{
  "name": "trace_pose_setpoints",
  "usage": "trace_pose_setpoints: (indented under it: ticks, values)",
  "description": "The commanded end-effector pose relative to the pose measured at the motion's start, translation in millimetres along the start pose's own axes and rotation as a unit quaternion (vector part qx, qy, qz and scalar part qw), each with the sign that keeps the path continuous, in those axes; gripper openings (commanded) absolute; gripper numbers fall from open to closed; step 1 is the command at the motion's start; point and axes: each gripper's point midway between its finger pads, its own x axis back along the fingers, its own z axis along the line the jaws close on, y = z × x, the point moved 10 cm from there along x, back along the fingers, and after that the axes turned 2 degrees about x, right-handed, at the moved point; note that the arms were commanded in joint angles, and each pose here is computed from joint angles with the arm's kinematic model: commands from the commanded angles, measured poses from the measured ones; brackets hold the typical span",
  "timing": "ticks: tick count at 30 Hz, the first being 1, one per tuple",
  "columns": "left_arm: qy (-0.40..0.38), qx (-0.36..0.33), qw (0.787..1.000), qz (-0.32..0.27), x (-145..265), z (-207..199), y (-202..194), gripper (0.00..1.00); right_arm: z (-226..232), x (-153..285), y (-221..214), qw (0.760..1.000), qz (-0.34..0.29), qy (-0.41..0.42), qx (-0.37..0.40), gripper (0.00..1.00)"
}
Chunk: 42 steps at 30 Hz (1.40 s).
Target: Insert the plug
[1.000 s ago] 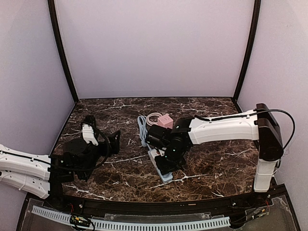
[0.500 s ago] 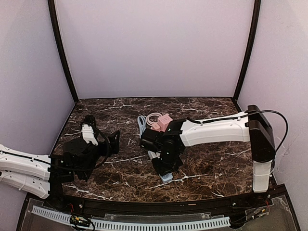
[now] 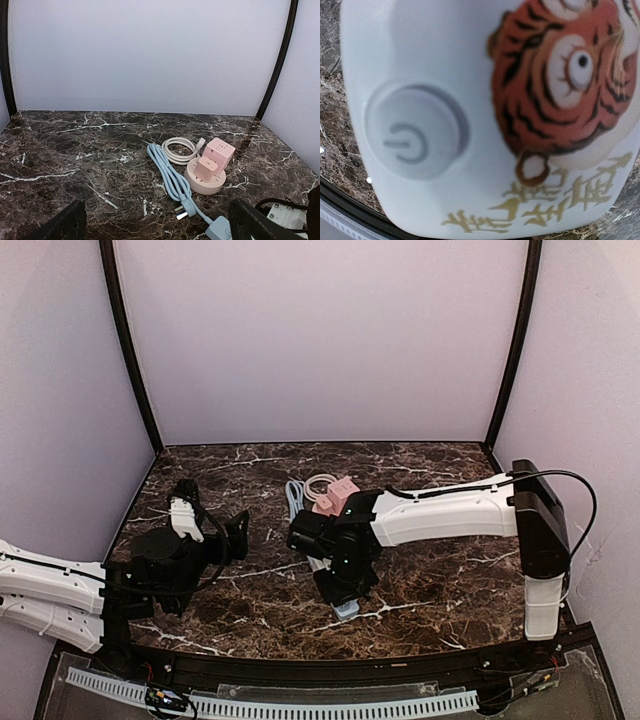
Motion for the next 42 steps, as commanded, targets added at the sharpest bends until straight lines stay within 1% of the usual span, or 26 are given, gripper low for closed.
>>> trace_pose_setpoints:
  ticks: [1,2,5,7,10,13,19,21,22,24,27,28,30,35,41,42]
  values:
    - [0.008,-0.001,1.000,-0.006,1,4,0,0.99,-9,-38,-11,0.998,0.033,-0.056,0.000,0.00]
    - [0.008,-0.001,1.000,-0.006,1,4,0,0.99,-7,-35,-10,0.998,0.026,-0.049,0.003,0.00]
    - [0.009,-0.003,1.000,-0.006,0,4,-1,0.99,-2,-19,-5,0.999,0.000,-0.031,0.010,0.20]
    - [0.009,-0.004,1.000,-0.006,0,4,0,0.99,0,-8,-2,1.000,-0.016,-0.019,0.010,0.35]
    - [0.009,-0.005,1.000,-0.005,0,4,-1,0.99,2,7,2,0.999,-0.039,-0.002,0.012,0.47]
    - [0.010,-0.006,1.000,-0.004,0,4,-1,0.99,3,21,6,0.998,-0.059,0.002,0.011,0.56]
    - [0.010,-0.006,1.000,-0.005,1,4,0,0.99,0,55,9,0.994,-0.104,0.016,0.006,0.71]
    - [0.010,-0.007,1.000,-0.006,1,4,1,0.99,-6,70,8,0.991,-0.130,0.016,0.001,0.78]
    - [0.012,-0.008,1.000,-0.005,1,5,1,0.99,-9,75,7,0.990,-0.143,0.012,-0.002,0.79]
    - [0.014,-0.010,1.000,-0.006,1,5,1,0.99,-18,84,6,0.985,-0.172,-0.001,-0.010,0.88]
    - [0.017,-0.017,1.000,-0.008,0,5,1,0.99,-31,93,5,0.975,-0.221,-0.016,-0.018,0.96]
    - [0.018,-0.019,1.000,-0.008,0,4,1,0.99,-36,96,3,0.971,-0.239,-0.019,-0.021,0.97]
    - [0.027,-0.026,0.999,-0.011,-1,5,1,0.99,-44,99,1,0.959,-0.281,-0.018,-0.028,0.98]
    - [0.053,-0.051,0.997,-0.021,-2,6,3,0.99,-87,97,-7,0.934,-0.350,-0.034,-0.066,0.99]
    - [0.078,-0.068,0.994,-0.029,-8,6,13,0.99,-138,111,-22,0.877,-0.466,-0.028,-0.113,0.99]
    - [0.094,-0.083,0.992,-0.027,-10,8,14,0.99,-147,113,-25,0.865,-0.482,-0.039,-0.136,0.99]
